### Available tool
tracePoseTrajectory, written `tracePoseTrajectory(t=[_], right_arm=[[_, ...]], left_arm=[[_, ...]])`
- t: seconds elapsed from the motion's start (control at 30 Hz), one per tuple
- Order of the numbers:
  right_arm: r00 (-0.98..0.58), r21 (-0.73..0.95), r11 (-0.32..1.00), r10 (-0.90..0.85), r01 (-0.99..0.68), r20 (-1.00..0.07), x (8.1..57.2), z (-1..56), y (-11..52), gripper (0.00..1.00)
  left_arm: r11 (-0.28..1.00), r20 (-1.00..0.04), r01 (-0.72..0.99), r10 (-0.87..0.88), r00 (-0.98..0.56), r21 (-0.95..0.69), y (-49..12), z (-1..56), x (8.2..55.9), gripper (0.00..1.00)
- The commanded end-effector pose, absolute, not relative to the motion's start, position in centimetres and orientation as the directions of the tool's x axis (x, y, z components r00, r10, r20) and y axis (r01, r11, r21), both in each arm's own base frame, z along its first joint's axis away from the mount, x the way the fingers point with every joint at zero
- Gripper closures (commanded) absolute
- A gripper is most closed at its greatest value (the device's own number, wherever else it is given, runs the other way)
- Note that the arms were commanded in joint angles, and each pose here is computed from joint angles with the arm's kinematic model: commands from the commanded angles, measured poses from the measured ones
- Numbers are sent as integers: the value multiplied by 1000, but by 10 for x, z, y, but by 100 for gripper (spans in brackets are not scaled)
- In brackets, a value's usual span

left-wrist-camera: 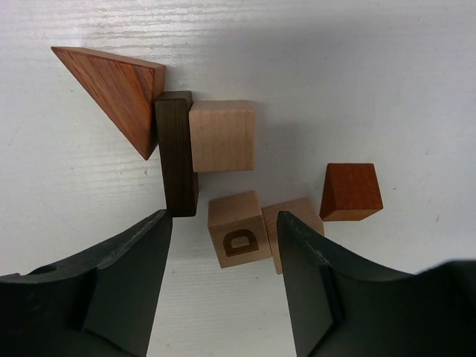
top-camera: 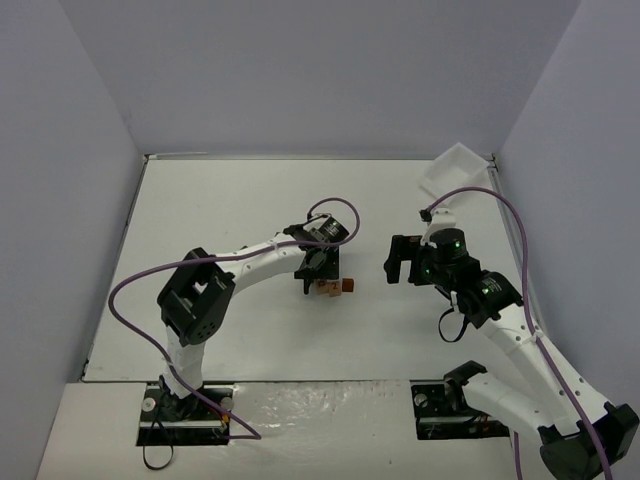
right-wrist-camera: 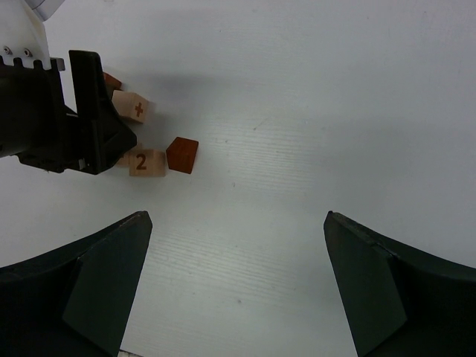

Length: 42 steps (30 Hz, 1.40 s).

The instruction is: Build the wood block tower

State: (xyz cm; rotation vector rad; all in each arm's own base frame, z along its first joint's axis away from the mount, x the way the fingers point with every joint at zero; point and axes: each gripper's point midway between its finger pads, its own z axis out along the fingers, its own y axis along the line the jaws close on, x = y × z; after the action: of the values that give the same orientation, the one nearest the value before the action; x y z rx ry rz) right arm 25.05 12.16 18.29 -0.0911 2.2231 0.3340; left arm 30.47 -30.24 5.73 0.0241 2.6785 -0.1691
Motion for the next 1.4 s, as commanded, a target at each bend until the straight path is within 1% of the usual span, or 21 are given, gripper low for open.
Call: tracePoseTrajectory(t=[0.0, 0.4, 0.53, 0.67, 0.83, 1.37], right_arm=[[-594, 200, 962, 52, -186, -803, 255, 190, 121, 1], [-597, 201, 962, 53, -185, -800, 255, 189, 121, 1], [-595, 202, 961, 52, -187, -802, 255, 190, 121, 1], [-598, 203, 961, 51, -189, -800, 255, 188, 122, 1], [-597, 202, 960, 49, -192, -801, 254, 189, 122, 1], [-598, 203, 960, 49, -193, -800, 253, 188, 122, 1]], left_arm=[[989, -474, 28, -43, -880, -142, -309, 69, 308, 48], [998, -450, 19, -11, -893, -61, -277, 65, 288, 50], [999, -458, 30, 9, -889, -40, -271, 69, 287, 51], [998, -459, 44, 14, -888, -54, -275, 74, 287, 51], [996, -452, 51, 13, -892, -72, -279, 76, 286, 55], [994, -463, 60, 11, -887, -91, -285, 85, 290, 57]])
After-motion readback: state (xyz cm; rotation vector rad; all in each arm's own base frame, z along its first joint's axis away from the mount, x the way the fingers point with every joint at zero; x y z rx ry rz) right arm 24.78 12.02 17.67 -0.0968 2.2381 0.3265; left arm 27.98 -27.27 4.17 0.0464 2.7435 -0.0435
